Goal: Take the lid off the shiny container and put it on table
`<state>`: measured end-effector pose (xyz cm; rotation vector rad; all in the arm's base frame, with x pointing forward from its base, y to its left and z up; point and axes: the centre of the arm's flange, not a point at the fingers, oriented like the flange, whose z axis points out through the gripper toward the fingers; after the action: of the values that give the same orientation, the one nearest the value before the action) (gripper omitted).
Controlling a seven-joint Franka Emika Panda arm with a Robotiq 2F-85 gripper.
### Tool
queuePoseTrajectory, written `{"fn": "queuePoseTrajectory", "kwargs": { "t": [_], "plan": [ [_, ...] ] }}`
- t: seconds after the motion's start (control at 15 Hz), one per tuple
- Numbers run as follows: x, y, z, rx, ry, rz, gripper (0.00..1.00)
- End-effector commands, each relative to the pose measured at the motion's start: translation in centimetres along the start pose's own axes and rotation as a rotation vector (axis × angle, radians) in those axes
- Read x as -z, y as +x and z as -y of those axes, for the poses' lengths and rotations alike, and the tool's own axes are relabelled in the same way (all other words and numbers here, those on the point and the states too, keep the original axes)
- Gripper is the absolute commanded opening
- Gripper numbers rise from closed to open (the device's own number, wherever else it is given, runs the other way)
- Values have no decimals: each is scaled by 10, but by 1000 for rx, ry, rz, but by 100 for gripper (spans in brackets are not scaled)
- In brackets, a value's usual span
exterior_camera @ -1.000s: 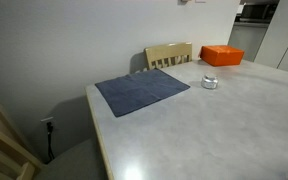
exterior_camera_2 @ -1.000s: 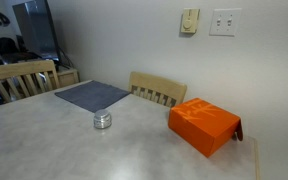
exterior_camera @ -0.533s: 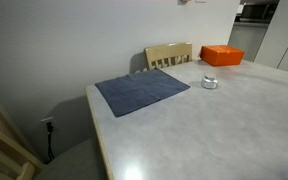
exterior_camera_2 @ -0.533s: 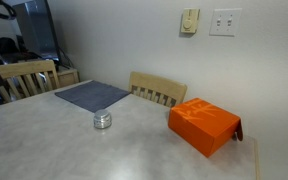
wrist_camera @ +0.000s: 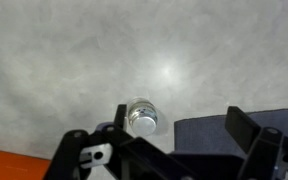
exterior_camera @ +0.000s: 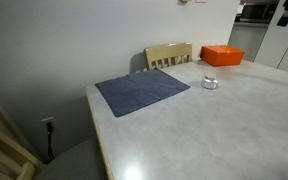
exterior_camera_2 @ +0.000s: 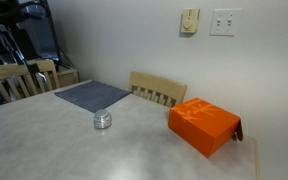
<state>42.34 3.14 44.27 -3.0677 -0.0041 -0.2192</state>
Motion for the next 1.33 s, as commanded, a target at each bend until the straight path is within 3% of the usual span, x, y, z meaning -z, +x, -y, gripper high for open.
{"fn": "queuePoseTrajectory", "kwargs": {
  "t": [0.0, 0.27, 0.67, 1.27],
  "plan": [
    [-37, 67, 19, 59, 19, 10, 100],
    [-81, 121, 22, 93, 13, -28, 100],
    [-123, 171, 4, 57, -1, -19, 100],
    [-207, 215, -34, -19, -21, 143, 100]
  ]
}}
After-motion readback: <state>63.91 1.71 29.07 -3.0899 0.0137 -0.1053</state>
